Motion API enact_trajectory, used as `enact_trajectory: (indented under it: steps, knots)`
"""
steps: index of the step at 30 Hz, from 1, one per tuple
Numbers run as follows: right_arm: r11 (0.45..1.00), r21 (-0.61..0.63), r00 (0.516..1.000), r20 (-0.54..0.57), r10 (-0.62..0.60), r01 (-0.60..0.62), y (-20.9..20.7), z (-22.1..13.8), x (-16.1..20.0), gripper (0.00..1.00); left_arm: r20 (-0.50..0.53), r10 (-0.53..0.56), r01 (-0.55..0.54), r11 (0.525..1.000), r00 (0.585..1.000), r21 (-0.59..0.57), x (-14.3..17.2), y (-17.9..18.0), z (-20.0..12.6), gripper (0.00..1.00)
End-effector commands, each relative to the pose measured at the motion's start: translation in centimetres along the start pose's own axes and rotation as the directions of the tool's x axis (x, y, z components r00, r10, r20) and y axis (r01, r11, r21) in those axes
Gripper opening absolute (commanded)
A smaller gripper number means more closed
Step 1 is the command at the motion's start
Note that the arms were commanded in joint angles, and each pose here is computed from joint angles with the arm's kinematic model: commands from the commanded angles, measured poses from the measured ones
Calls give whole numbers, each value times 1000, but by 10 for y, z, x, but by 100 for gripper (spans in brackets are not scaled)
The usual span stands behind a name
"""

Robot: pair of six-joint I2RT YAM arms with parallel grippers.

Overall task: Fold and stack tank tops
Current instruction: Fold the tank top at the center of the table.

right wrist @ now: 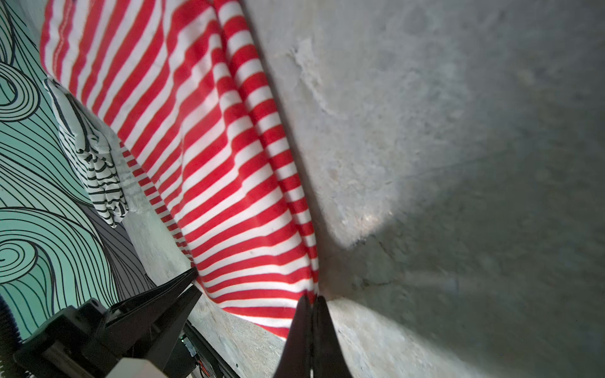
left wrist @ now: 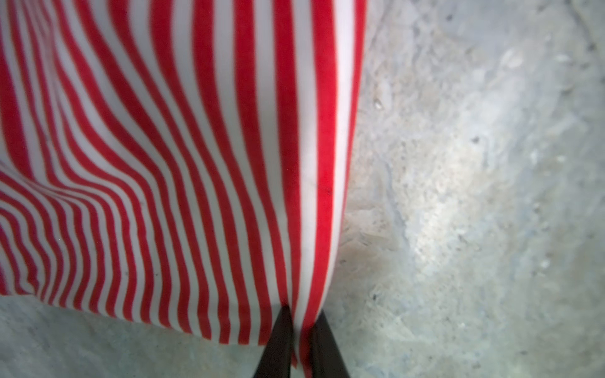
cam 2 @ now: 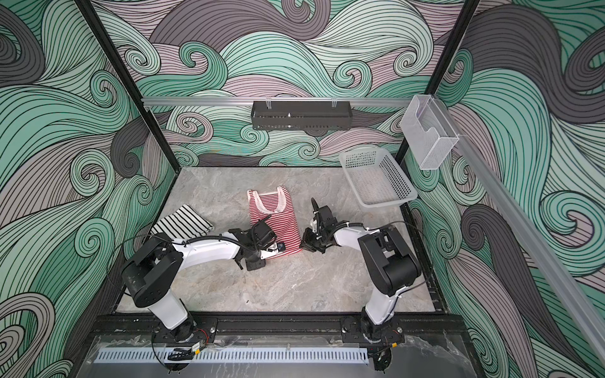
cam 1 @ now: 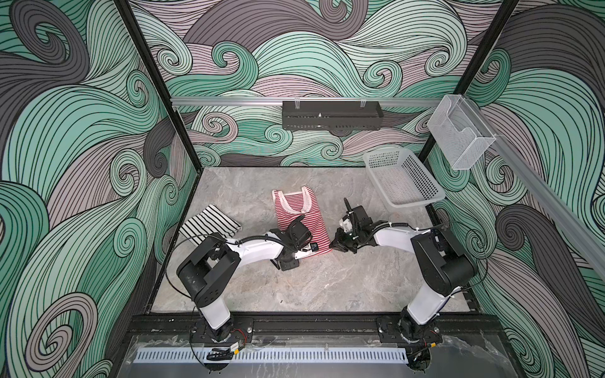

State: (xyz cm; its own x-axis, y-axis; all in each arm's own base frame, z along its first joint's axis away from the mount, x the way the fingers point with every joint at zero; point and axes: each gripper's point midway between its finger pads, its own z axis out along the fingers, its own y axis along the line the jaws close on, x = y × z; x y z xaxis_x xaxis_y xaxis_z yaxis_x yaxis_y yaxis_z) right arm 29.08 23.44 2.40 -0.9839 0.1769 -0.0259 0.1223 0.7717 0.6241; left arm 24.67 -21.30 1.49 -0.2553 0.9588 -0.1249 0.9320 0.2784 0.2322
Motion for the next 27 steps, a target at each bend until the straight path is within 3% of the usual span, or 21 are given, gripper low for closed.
enact_trajectory:
  steps: [1,5,8,14,21,24,27]
  knots:
    - [1000,-26,1000,6,-14,14,8,-11,2,0,-25,42,-38,989,999,142,7,-26,-8,0]
    - [999,-18,999,1,-43,43,12,-25,9,0,27,42,-47,968,999,247,-12,-36,-34,0]
    - [997,10,997,-12,-71,71,9,-40,22,0,44,63,-75,923,997,376,-20,-55,-57,0]
    - [994,55,996,-12,-92,92,2,-83,52,0,105,83,-129,789,991,601,-36,-96,-103,0]
    - [997,-32,995,71,-71,74,23,-129,49,0,214,39,-193,615,976,764,-55,-119,-169,0]
    - [992,-82,992,97,-82,91,45,-143,39,0,260,11,-215,599,966,771,-60,-116,-190,0]
    - [984,-142,990,108,-90,105,67,-147,26,0,287,-24,-210,623,958,753,-62,-102,-196,0]
